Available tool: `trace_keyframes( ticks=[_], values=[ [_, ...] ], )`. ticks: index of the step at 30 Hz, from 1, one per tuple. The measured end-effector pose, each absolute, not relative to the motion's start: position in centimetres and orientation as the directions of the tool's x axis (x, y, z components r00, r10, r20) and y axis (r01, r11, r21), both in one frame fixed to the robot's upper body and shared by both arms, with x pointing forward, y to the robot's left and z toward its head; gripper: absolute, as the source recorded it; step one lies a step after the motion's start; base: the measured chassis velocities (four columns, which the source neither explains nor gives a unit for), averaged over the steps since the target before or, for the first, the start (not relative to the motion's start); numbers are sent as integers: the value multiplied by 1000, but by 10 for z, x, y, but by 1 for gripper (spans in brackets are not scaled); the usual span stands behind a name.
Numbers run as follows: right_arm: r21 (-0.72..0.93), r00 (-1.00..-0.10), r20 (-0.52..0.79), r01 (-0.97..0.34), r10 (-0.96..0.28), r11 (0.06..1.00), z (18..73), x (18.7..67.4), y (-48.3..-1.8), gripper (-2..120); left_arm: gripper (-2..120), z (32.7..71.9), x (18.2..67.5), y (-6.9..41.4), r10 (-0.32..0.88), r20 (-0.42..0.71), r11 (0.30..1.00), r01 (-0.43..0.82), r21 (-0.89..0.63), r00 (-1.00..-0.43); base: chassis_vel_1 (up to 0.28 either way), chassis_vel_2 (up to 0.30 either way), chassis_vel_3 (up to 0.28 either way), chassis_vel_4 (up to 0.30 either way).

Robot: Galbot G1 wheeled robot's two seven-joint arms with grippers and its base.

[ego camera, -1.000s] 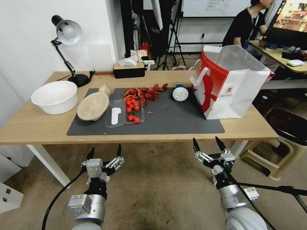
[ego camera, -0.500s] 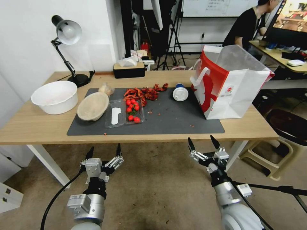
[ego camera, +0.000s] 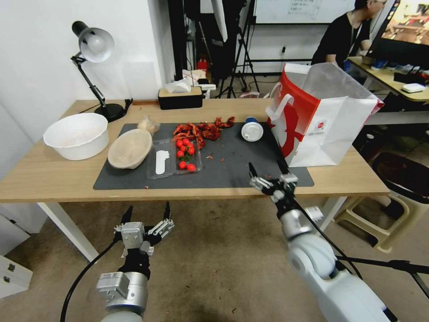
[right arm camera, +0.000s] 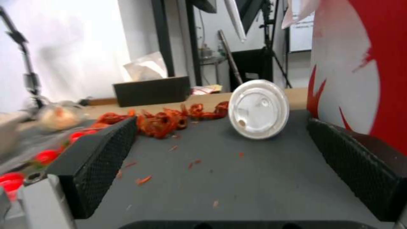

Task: Pick up the trash from the table and place it into the takeout bag.

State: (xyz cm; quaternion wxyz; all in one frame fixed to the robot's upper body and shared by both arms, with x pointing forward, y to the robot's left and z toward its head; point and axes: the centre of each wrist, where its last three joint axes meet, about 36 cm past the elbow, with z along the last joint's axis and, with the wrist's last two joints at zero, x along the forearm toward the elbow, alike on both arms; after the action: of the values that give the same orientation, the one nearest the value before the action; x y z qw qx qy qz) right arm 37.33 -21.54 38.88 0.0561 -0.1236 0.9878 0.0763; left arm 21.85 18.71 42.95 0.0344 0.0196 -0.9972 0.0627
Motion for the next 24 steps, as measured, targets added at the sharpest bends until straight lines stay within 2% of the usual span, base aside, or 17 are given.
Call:
trace_keyframes(
  ticks=[5, 8, 9, 12, 17, 24],
  values=[
    [115, -967, -114, -241, -228, 964, 389, 409, -201, 100, 100, 430, 219, 187, -37, 70, 991, -45, -124, -997, 0, 0, 0, 0],
    [45, -987, -56, -153, -151, 987, 405, 445, -177, 100, 100, 431, 220, 190, -44, 64, 991, -52, -121, -997, 0, 0, 0, 0],
    [45, -987, -56, -153, -151, 987, 405, 445, -177, 100, 100, 431, 220, 190, -44, 64, 991, -52, -121, -997, 0, 0, 0, 0],
    [22, -995, -46, -86, -85, 996, 431, 489, -156, 100, 100, 441, 217, 195, -50, 55, 992, -56, -111, -997, 0, 0, 0, 0],
    [-9, -999, -27, -38, -38, 999, 446, 519, -144, 100, 100, 441, 216, 195, -52, 58, 992, -58, -112, -997, 0, 0, 0, 0],
    [-79, -995, 36, 89, 92, 993, 458, 557, -125, 100, 100, 426, 219, 187, -51, 81, 990, -61, -129, -995, 0, 0, 0, 0]
  ],
)
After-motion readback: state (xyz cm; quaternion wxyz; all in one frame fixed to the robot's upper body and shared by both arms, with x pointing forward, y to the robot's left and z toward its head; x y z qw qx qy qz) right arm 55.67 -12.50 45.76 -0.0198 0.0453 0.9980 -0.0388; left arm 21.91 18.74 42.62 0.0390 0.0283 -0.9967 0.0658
